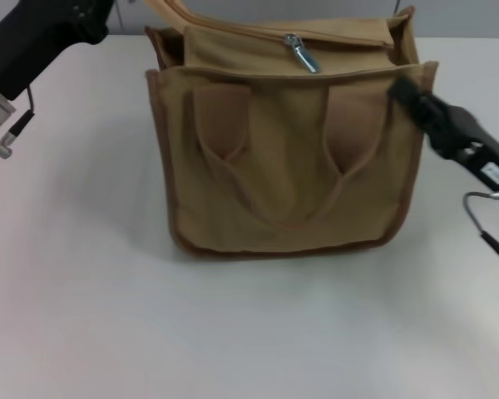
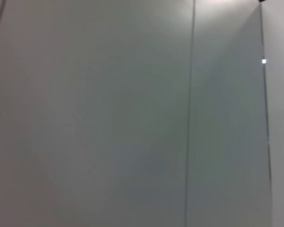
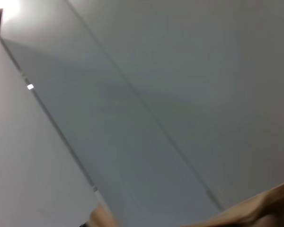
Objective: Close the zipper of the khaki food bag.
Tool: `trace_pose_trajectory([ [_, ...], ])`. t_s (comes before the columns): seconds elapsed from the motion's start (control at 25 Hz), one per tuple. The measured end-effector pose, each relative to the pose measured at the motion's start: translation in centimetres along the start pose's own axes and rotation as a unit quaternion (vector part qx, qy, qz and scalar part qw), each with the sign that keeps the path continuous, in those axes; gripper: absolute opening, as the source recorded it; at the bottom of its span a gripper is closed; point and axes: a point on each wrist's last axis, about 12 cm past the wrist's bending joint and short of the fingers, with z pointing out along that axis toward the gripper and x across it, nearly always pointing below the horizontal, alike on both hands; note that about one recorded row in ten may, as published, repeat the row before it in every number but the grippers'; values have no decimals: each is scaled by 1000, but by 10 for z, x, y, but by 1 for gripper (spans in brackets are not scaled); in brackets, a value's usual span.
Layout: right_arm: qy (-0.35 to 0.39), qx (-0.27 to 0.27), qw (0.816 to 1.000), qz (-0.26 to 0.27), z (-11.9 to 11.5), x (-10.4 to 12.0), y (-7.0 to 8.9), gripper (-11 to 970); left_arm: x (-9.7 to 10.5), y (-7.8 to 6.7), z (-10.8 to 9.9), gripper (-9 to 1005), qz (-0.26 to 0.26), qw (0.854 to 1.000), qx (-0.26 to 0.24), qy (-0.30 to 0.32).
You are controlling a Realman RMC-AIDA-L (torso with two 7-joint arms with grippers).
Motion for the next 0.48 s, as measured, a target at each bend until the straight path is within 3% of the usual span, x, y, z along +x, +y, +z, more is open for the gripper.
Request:
trace_pose_trajectory([
  [0.24, -24, 28, 999, -6, -23, -10, -5, 11, 0, 2, -7, 48, 0, 1000, -11, 1],
  [0.48, -51, -57, 997, -25, -10, -19, 11, 45, 1, -2, -4, 47, -2, 1000, 3, -2],
])
